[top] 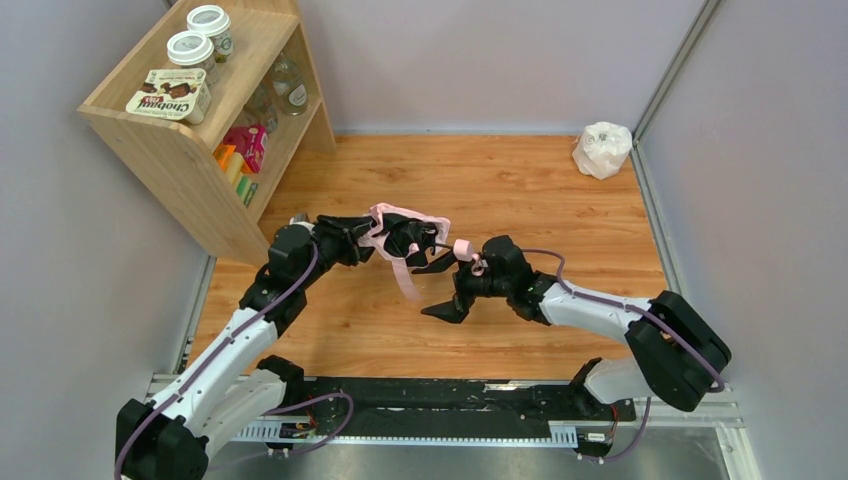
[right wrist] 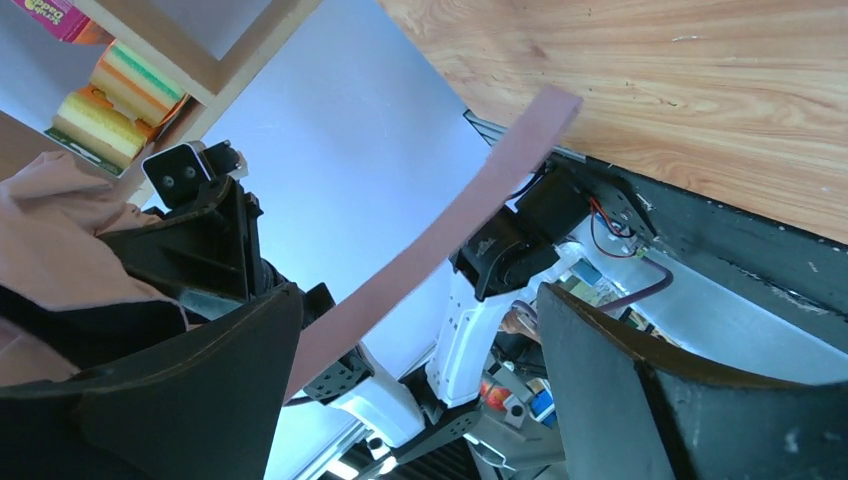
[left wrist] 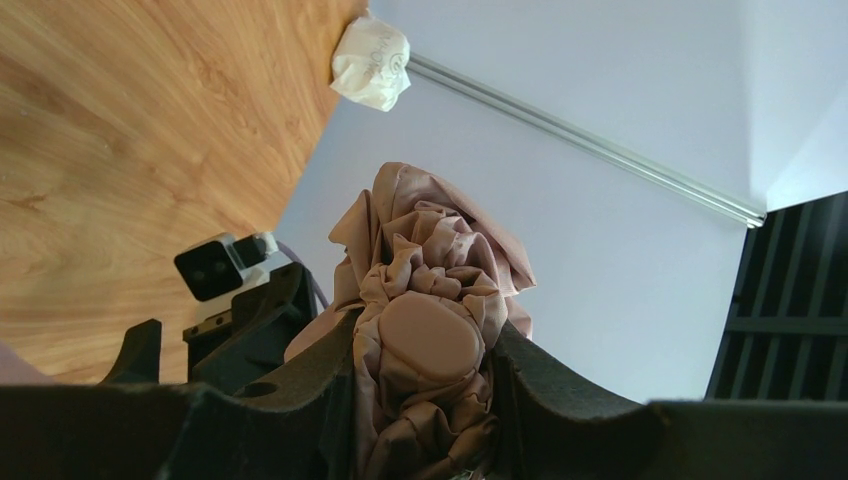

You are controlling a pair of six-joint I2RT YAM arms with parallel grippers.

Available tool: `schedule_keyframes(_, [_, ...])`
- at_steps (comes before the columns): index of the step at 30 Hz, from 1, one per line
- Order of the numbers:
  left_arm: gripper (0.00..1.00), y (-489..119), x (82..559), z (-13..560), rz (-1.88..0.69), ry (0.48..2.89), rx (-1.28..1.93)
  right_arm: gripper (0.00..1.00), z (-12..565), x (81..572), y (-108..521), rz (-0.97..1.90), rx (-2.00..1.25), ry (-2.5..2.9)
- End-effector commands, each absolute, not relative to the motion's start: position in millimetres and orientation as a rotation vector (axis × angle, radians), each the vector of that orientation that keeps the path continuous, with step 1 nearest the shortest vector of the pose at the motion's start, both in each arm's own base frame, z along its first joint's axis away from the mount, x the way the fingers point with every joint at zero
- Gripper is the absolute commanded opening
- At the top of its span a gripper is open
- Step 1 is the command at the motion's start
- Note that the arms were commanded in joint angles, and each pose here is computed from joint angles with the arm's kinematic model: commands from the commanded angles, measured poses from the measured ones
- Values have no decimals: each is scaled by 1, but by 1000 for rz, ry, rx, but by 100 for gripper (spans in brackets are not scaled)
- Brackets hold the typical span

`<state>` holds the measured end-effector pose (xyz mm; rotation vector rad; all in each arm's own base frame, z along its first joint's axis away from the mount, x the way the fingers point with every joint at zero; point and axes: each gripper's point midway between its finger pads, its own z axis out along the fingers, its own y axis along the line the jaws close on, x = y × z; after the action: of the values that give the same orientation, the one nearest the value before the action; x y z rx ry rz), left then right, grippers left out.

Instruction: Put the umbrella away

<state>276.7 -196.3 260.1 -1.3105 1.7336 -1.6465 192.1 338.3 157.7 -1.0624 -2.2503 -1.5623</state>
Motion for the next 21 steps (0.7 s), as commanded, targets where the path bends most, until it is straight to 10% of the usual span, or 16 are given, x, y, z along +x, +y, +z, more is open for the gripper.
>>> schedule_keyframes(1, [0, -195, 281, 322, -1799, 1572, -1236, 88, 167, 204, 349, -1599, -1183, -2128])
schedule_keyframes(13, [0, -183, 256, 277, -1482, 1846, -1299, 100, 118, 255, 237, -1470, -945, -3182])
schedule_keyframes(21, [0, -181, 246, 223, -1355, 1982, -1360, 100, 209, 261, 218, -1433, 437, -3710])
